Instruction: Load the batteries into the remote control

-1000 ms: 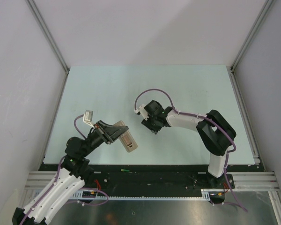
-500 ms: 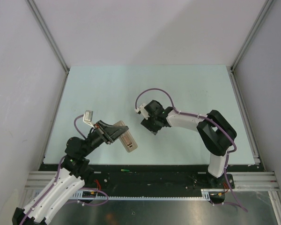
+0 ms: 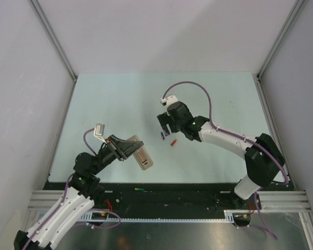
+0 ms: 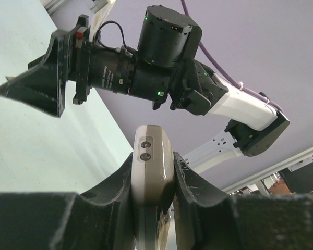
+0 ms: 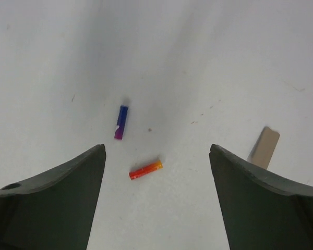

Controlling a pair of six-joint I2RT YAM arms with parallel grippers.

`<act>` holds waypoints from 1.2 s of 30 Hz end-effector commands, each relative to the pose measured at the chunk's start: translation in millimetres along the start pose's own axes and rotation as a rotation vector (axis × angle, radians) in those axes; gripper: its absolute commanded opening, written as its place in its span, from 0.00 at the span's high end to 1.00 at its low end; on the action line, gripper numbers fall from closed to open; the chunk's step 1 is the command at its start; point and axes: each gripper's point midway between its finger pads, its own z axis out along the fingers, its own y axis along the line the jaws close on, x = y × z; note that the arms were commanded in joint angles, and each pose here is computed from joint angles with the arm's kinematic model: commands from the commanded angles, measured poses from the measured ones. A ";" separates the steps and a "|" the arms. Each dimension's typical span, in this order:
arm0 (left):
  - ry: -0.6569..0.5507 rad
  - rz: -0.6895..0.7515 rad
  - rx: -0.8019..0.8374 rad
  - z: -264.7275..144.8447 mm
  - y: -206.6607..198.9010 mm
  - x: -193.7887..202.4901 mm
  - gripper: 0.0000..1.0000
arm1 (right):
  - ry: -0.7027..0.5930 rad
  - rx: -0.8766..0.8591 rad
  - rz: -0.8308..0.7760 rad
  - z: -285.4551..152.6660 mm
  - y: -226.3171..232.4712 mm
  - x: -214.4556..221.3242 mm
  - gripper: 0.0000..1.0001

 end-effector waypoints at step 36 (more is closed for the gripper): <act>0.002 -0.014 0.039 -4.2 -6.1 4.1 1.00 | 0.287 0.426 1.070 38.3 32.1 112.3 0.56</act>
